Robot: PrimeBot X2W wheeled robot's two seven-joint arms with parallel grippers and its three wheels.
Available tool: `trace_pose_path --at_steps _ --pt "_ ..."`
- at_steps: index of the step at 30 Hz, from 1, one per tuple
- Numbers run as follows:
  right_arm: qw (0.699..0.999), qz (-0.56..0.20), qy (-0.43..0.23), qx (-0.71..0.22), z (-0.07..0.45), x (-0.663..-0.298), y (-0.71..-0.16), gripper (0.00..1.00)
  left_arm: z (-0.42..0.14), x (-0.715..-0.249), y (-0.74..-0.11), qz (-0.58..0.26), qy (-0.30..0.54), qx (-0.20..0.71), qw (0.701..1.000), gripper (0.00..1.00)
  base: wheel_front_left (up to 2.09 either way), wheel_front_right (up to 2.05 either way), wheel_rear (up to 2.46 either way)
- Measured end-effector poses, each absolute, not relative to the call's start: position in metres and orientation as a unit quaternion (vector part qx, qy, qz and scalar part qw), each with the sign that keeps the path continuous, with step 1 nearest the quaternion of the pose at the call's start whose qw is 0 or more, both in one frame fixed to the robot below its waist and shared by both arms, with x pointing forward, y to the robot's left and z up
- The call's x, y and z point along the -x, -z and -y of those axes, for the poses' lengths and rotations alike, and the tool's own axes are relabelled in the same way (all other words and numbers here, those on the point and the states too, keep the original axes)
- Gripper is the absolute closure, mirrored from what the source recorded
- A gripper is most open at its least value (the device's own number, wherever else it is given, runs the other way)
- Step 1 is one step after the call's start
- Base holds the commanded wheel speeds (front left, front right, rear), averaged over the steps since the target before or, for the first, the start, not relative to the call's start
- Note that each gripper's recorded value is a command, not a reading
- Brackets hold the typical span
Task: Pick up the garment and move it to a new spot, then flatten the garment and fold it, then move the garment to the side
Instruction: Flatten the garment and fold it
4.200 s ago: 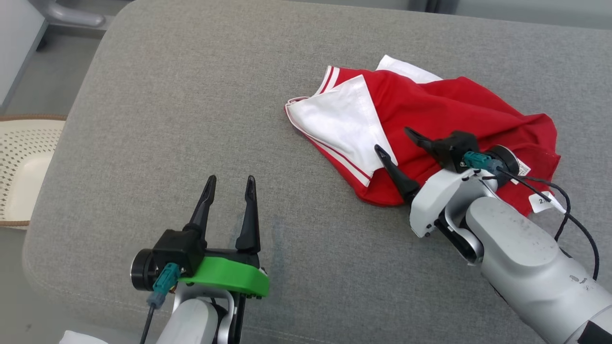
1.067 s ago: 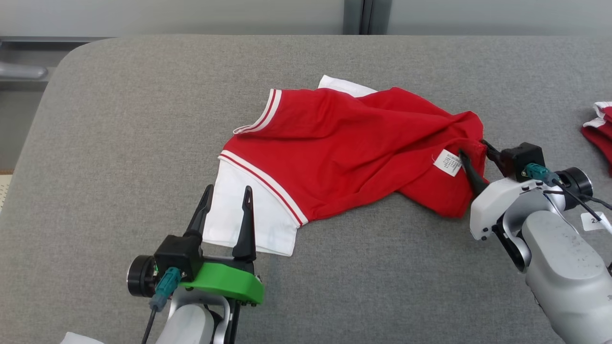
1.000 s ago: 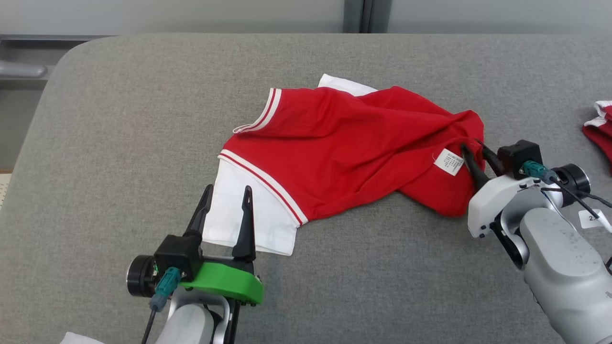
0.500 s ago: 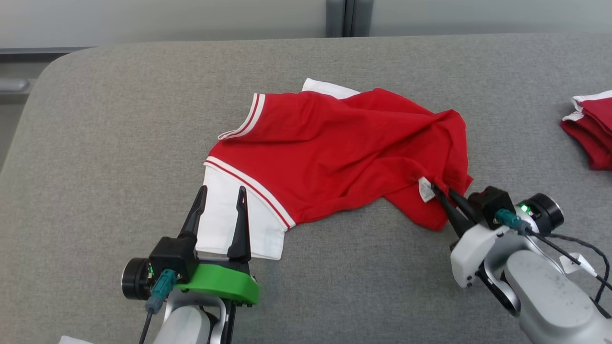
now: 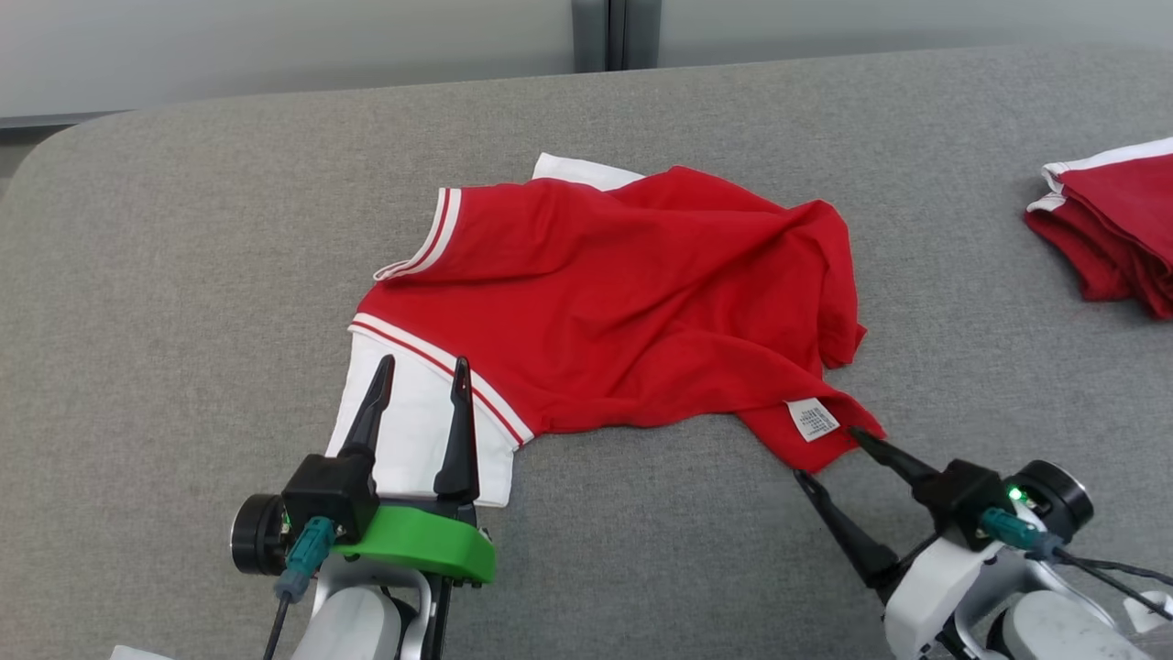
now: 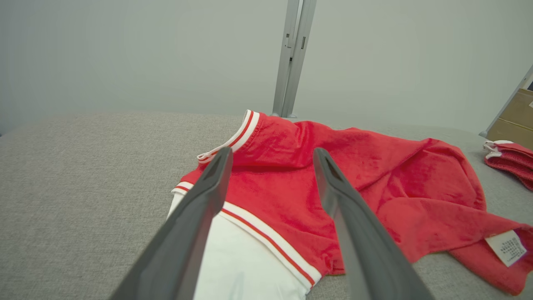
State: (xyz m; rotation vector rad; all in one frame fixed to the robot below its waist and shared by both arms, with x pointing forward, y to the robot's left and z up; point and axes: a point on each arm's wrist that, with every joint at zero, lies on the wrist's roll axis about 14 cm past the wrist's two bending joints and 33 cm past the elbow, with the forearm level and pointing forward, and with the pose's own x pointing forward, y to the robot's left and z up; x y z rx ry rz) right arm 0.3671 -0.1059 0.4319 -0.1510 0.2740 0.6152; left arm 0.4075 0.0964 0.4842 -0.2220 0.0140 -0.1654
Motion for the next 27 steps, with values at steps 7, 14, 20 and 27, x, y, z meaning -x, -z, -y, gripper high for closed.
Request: trace_pose_path --at_steps 7,14,20,27 --pt "0.972 -0.087 -0.209 0.068 0.158 -0.406 -0.470 0.00 -0.099 -0.407 -0.483 -0.008 0.079 0.111 0.991 0.00 0.00 0.00 0.00" --pt "0.969 -0.125 -0.202 0.065 0.154 -0.451 -0.459 0.00 -0.108 -0.409 -0.485 -0.005 0.067 0.111 0.991 0.00 0.00 0.00 0.00" --pt "0.951 -0.215 -0.214 0.056 0.139 -0.476 -0.417 0.00 -0.125 -0.408 -0.482 -0.008 0.039 0.112 0.993 0.00 0.00 0.00 0.00" --pt "0.944 -0.220 -0.233 0.079 0.131 -0.513 -0.416 1.00 -0.150 -0.404 -0.477 -0.013 -0.001 0.110 0.994 0.00 0.00 0.00 0.00"
